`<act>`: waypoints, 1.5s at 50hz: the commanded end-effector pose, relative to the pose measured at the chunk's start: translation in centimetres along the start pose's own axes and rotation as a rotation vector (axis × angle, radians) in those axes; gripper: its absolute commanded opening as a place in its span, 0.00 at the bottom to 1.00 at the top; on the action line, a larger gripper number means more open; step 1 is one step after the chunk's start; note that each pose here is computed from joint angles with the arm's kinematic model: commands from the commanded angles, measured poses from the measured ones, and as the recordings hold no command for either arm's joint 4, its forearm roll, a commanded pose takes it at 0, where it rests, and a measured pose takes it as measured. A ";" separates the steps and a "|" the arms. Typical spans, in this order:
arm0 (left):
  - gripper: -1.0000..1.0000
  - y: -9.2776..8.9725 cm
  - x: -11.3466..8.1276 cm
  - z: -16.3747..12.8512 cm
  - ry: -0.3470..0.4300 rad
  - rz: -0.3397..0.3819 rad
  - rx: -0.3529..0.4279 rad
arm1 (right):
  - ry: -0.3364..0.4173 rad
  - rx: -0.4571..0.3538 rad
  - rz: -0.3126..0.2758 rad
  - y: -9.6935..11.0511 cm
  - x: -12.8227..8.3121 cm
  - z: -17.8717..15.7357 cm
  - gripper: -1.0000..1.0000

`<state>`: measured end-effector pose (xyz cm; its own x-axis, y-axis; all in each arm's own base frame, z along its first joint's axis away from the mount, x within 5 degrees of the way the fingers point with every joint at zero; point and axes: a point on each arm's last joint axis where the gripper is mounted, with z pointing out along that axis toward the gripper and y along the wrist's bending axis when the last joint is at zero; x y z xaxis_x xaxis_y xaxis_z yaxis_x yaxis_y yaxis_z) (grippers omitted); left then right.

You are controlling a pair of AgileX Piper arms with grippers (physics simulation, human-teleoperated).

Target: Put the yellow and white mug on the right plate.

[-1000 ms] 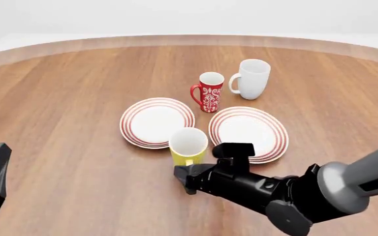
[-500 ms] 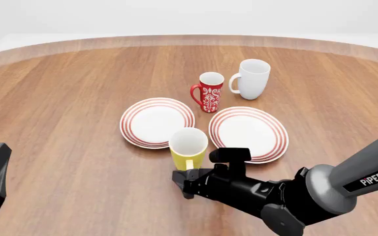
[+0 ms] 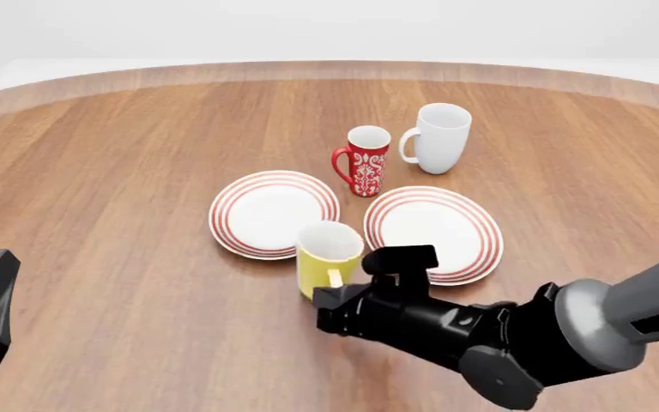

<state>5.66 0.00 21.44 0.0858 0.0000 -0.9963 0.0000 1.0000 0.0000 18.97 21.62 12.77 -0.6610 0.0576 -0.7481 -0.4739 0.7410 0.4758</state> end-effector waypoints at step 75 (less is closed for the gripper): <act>1.00 0.0 0.0 0.0 0.000 0.000 0.000 | -0.256 0.215 -0.162 -2.3 -9.3 -12.4 0.00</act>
<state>5.66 0.00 21.44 0.0858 0.0000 -0.9963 0.0000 1.0000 0.0000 18.80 12.47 24.54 -0.4270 0.0603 -0.9022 -0.4486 0.8522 0.2693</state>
